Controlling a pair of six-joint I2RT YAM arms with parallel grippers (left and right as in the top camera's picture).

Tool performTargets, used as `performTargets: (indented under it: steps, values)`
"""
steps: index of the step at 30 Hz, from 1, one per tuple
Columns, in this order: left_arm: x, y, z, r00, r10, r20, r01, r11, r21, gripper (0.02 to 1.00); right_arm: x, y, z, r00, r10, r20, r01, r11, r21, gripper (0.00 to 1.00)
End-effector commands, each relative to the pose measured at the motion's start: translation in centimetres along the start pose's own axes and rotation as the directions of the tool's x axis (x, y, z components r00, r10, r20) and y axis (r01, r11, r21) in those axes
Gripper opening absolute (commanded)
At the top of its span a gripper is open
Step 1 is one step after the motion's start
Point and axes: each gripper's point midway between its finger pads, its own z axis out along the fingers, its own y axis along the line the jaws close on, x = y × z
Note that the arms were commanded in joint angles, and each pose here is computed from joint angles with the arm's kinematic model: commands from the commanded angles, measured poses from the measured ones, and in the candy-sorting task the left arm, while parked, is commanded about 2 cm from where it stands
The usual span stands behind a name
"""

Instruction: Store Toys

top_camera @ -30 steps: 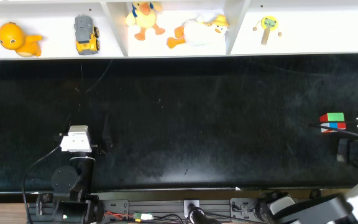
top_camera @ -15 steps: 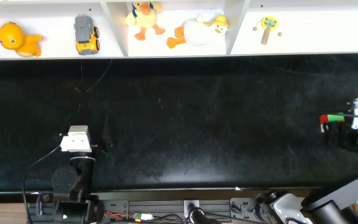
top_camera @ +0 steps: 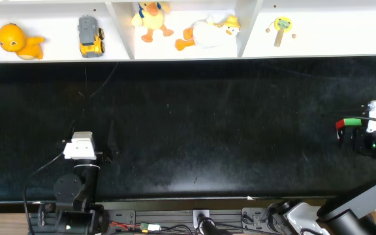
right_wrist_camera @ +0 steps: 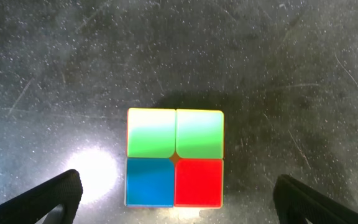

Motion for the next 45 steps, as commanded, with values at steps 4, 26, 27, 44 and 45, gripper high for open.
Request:
performTargets:
  steps: [4, 26, 27, 44, 45]
  values:
    - [-0.1, 0.2, -0.1, 1.0, 0.019, 0.008, -0.019, 1.0, -0.011, 0.998, 0.1, -0.5, 1.1, 1.0, 0.008, -0.021, -0.008, 1.0, -0.009, 0.993]
    - [-0.1, 0.2, -0.1, 1.0, 0.019, 0.008, -0.019, 1.0, -0.011, 0.996, -0.2, -0.3, 2.3, 0.999, 0.008, -0.031, -0.008, 1.0, -0.016, 0.476]
    - [-0.1, 0.2, -0.1, 1.0, 0.019, 0.008, -0.019, 1.0, -0.011, 0.998, -0.3, -0.3, 2.2, 1.0, 0.005, -0.027, -0.005, 1.0, -0.013, 0.474]
    - [-0.1, 0.2, -0.1, 1.0, 0.019, 0.008, -0.019, 1.0, -0.011, 0.998, -12.0, -1.7, -5.1, 0.973, -0.053, 0.226, 0.017, 0.987, 0.159, 0.487]
    - [-0.1, 0.2, -0.1, 1.0, 0.019, 0.008, -0.019, 1.0, -0.011, 0.998, -12.9, -1.8, -5.4, 0.969, -0.054, 0.241, 0.015, 0.987, 0.162, 0.494]
